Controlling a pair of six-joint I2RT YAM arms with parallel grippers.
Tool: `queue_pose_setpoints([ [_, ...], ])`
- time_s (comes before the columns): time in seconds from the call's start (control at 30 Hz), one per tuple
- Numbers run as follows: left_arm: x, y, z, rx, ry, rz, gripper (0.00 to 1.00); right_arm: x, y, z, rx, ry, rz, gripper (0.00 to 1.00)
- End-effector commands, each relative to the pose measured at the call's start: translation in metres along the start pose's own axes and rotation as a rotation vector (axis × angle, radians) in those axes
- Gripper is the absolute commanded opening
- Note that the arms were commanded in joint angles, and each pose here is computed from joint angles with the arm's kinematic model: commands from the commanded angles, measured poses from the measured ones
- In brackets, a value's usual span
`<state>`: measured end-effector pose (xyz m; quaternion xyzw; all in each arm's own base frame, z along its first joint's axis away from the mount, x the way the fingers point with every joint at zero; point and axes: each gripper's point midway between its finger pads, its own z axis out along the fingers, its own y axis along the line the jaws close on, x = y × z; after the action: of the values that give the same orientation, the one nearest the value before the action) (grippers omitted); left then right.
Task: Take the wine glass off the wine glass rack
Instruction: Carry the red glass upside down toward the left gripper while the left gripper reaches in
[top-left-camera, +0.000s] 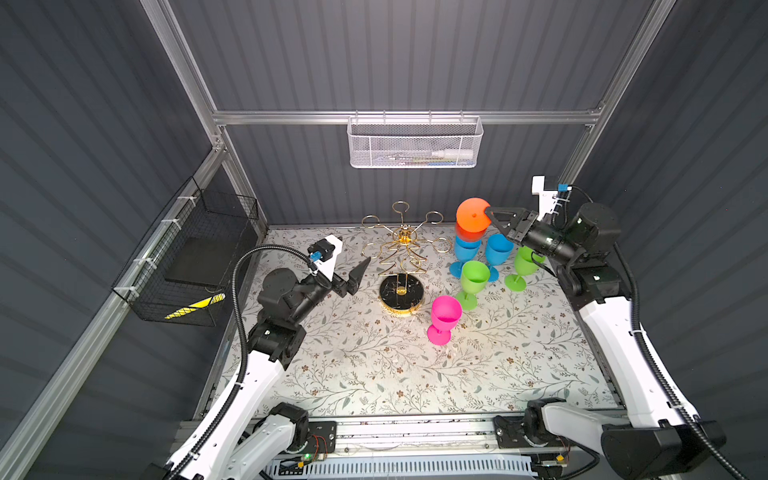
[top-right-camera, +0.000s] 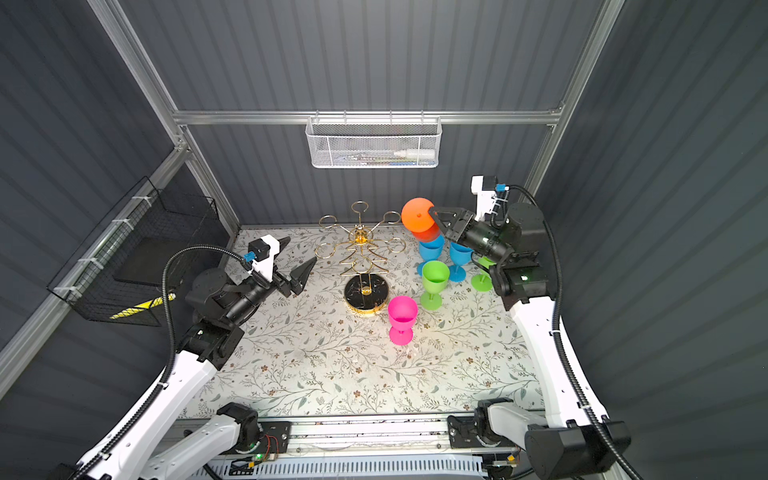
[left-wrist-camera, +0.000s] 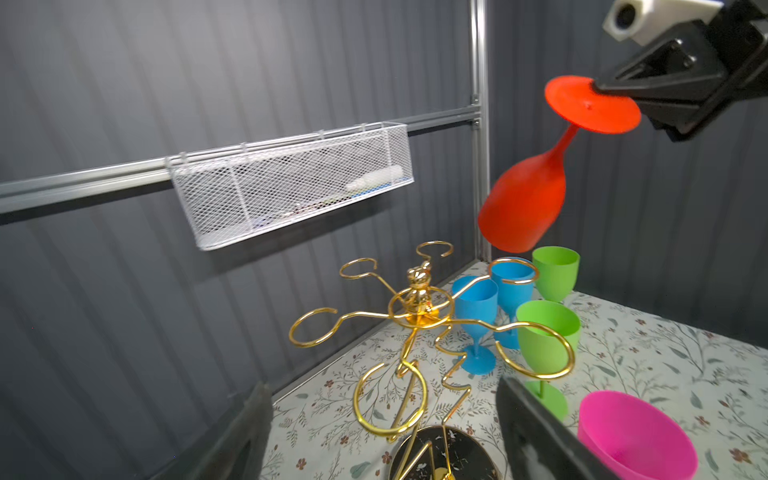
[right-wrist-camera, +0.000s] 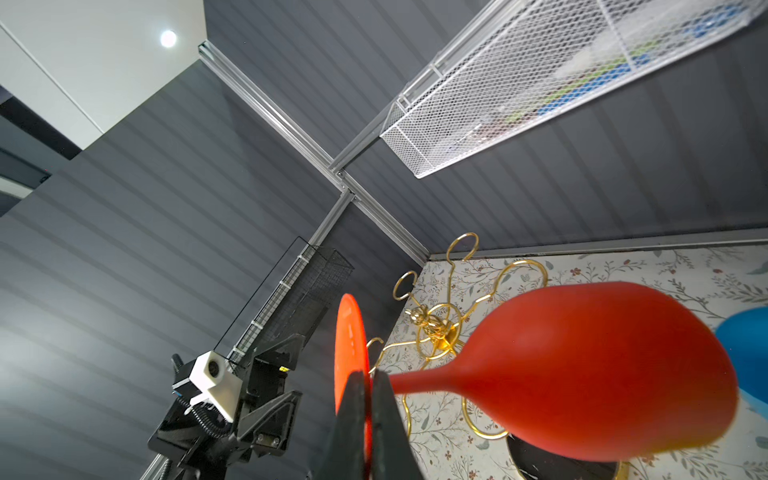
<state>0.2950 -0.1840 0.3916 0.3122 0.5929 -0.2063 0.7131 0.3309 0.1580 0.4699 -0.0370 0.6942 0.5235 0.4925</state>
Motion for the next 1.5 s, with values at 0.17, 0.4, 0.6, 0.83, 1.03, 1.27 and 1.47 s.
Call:
queue_pose_setpoints([
  [0.17, -0.042, -0.026, 0.019, 0.203, -0.150, 0.150, 0.84, 0.011, 0.069, -0.005, -0.165, 0.081, -0.086, 0.00],
  [0.4, -0.053, -0.037, 0.034, 0.292, -0.201, 0.207, 0.83, 0.038, 0.102, 0.012, -0.291, 0.179, -0.058, 0.00],
  [0.6, -0.057, -0.047, 0.040, 0.360, -0.221, 0.253, 0.83, 0.054, 0.121, 0.021, -0.355, 0.228, -0.046, 0.00],
  [0.83, -0.052, -0.061, 0.039, 0.444, -0.210, 0.263, 0.83, 0.067, 0.139, 0.030, -0.429, 0.268, -0.013, 0.00],
  [1.03, -0.050, -0.067, 0.040, 0.483, -0.212, 0.259, 0.83, 0.077, 0.151, 0.038, -0.481, 0.298, 0.012, 0.00],
  [1.27, -0.048, -0.067, 0.044, 0.488, -0.208, 0.253, 0.83, 0.086, 0.162, 0.041, -0.537, 0.332, 0.045, 0.00],
  [1.47, -0.047, -0.065, 0.048, 0.476, -0.211, 0.241, 0.80, 0.091, 0.171, 0.040, -0.586, 0.350, 0.080, 0.00],
])
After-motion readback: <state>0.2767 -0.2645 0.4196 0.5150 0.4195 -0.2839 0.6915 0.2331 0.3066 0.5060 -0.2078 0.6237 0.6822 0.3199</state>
